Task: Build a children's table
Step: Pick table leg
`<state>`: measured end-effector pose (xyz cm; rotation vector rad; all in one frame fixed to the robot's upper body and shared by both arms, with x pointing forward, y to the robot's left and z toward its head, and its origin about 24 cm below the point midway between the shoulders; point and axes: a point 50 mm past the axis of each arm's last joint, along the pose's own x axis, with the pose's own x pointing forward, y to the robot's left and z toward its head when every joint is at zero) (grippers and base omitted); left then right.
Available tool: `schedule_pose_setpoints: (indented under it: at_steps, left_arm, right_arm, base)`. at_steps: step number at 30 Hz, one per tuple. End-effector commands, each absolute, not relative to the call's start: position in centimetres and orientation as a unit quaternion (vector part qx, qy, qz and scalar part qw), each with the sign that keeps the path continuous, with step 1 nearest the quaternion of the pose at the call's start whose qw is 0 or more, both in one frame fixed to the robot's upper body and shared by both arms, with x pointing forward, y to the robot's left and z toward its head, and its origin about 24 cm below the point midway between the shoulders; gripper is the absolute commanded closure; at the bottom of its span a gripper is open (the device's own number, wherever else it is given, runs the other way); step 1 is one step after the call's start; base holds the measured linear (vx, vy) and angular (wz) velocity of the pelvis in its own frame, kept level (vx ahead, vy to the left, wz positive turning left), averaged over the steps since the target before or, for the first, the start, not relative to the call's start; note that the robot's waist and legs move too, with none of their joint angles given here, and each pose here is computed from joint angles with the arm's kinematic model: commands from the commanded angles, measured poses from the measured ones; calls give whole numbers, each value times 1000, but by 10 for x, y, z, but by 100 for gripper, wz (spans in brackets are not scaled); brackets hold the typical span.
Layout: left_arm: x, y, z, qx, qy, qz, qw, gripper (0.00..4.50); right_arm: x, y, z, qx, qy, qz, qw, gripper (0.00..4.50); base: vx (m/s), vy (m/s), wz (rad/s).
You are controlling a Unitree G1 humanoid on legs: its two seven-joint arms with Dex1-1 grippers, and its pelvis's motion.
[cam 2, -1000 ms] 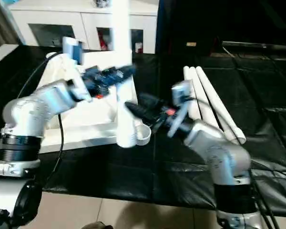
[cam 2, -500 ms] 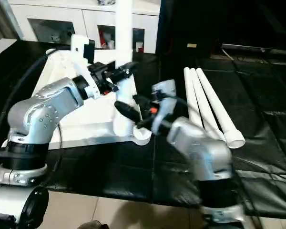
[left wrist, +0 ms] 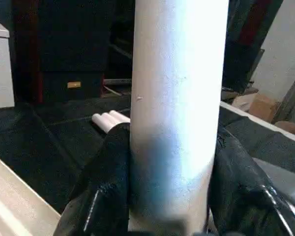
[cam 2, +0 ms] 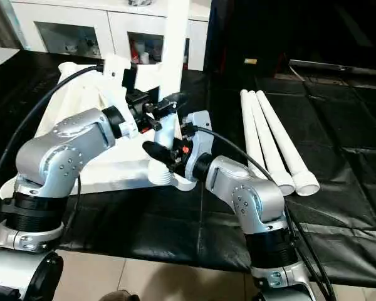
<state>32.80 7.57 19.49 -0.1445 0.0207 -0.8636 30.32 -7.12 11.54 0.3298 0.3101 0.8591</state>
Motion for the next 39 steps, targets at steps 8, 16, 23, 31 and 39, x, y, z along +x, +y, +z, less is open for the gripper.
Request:
schedule_pose_setpoints:
  at_steps: [8,16,23,31,39]
  left_arm:
    - [326,75,205,-55,-16,-418,907,266]
    - [329,77,205,-94,-12,-398,912,195]
    - [330,83,208,-119,-6,-416,901,141]
    - [324,83,211,-221,14,-525,822,107]
    - [319,78,210,-240,47,-607,756,107]
  right_arm:
    - [304,-74,118,175,146,406,885,255]
    - [304,-73,121,177,133,436,872,255]
    - [303,-81,129,188,110,477,851,259]
    - [299,-100,136,195,97,548,808,259]
    - [287,-113,138,183,101,623,754,259]
  base:
    - [0,0,0]
    - [0,0,0]
    - [0,0,0]
    - [0,0,0]
    - [0,0,0]
